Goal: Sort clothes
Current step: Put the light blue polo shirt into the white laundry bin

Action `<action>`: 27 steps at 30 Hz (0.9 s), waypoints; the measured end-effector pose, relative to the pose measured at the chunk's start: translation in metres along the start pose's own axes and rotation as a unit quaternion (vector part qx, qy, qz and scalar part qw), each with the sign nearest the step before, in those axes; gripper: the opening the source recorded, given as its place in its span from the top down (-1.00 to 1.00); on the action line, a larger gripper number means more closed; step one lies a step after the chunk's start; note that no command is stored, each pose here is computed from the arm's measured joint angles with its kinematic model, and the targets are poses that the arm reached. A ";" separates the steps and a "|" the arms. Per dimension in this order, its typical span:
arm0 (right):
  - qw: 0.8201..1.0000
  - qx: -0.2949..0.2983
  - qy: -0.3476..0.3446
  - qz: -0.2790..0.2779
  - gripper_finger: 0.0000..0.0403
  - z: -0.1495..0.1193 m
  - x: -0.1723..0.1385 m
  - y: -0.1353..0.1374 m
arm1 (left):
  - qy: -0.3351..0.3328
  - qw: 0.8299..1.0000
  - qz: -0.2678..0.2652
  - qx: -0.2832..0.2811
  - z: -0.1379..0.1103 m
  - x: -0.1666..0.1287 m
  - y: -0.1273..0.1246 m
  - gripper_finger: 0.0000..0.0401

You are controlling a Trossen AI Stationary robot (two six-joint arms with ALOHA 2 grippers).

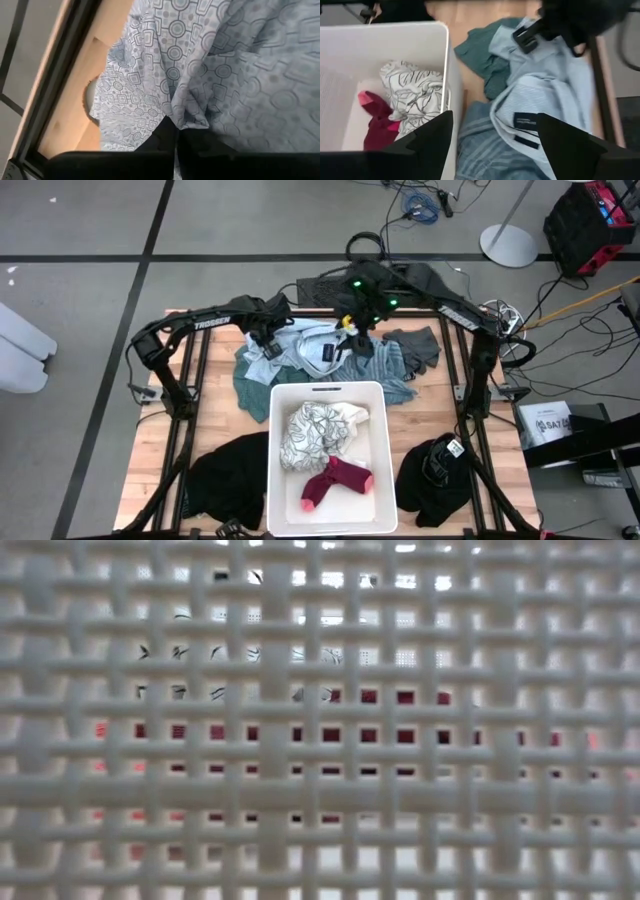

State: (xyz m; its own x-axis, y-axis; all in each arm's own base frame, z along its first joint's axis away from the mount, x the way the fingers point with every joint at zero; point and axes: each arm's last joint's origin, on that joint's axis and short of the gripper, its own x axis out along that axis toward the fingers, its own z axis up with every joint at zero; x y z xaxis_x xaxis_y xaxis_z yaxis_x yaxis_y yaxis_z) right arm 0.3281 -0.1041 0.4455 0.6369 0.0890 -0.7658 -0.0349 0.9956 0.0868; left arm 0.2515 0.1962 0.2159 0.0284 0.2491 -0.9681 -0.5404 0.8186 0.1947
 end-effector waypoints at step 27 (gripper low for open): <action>0.994 0.002 -0.095 -0.055 -0.36 -0.014 -0.082 0.027 | -0.258 0.963 -0.069 -0.018 -0.050 -0.131 -0.005 1.00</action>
State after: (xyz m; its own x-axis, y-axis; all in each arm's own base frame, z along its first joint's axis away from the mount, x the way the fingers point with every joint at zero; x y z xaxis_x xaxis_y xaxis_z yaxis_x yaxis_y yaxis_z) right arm 0.2641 -0.0841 0.5016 0.7705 -0.0269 -0.6369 0.0455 0.9989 0.0128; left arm 0.2084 0.1336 0.3336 0.5118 0.3705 -0.7751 -0.5304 0.8460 0.0542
